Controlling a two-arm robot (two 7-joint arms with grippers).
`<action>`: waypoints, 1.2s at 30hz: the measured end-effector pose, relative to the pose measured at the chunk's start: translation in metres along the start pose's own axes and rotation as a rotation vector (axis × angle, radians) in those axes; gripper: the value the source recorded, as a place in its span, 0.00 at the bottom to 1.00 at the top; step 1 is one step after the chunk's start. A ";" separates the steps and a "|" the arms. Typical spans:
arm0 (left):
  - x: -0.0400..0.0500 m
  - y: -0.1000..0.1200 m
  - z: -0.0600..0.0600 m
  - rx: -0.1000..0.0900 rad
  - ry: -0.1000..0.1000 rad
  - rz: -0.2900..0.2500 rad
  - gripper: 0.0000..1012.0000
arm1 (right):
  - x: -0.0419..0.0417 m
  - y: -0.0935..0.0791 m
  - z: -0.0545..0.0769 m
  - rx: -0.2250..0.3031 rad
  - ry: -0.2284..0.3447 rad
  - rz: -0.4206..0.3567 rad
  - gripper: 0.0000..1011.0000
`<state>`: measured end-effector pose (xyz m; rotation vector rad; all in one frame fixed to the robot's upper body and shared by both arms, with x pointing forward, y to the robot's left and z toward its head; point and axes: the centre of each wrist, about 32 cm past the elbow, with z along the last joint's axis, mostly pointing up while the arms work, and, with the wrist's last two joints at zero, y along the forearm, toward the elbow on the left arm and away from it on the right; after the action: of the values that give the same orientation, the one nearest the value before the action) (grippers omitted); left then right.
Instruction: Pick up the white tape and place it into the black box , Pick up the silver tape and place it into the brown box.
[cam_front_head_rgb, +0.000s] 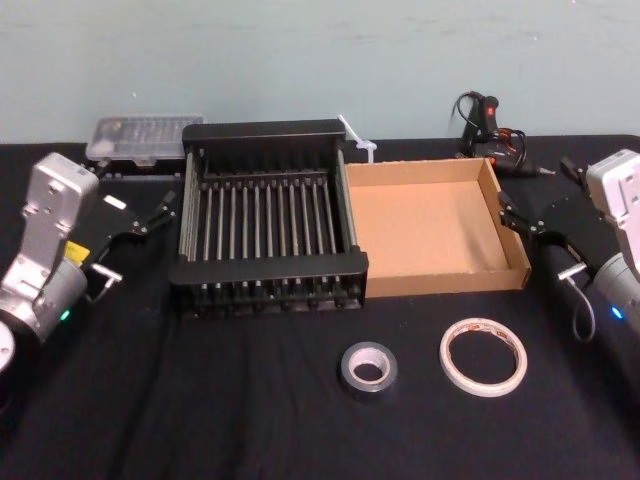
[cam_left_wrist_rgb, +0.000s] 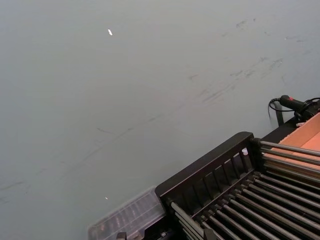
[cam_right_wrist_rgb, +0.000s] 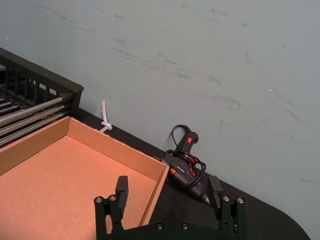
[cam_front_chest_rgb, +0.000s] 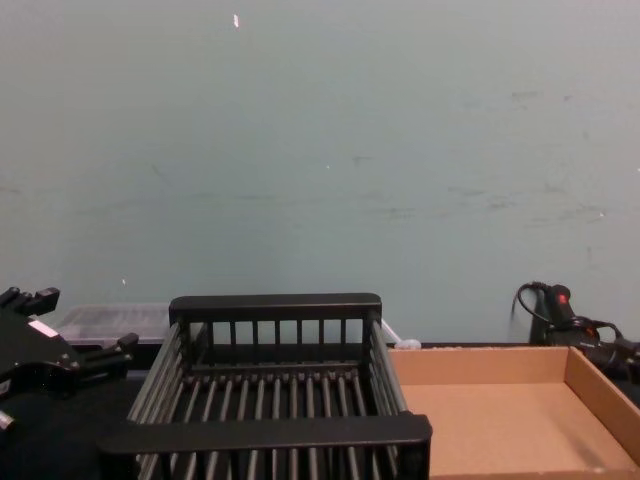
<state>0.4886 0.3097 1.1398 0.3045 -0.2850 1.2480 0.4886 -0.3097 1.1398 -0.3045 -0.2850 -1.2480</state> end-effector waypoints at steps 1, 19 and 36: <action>0.0000 0.000 0.000 0.000 0.000 0.000 0.99 | 0.0000 0.000 0.000 0.000 0.000 0.000 0.99; 0.0000 0.000 0.000 0.000 0.000 0.000 0.99 | 0.0000 0.000 0.000 0.000 0.000 0.000 0.99; 0.0000 0.000 0.000 0.000 0.000 0.000 0.99 | 0.0000 0.000 0.000 0.000 0.000 0.000 0.99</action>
<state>0.4886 0.3097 1.1398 0.3044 -0.2851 1.2480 0.4886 -0.3097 1.1398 -0.3045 -0.2851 -1.2480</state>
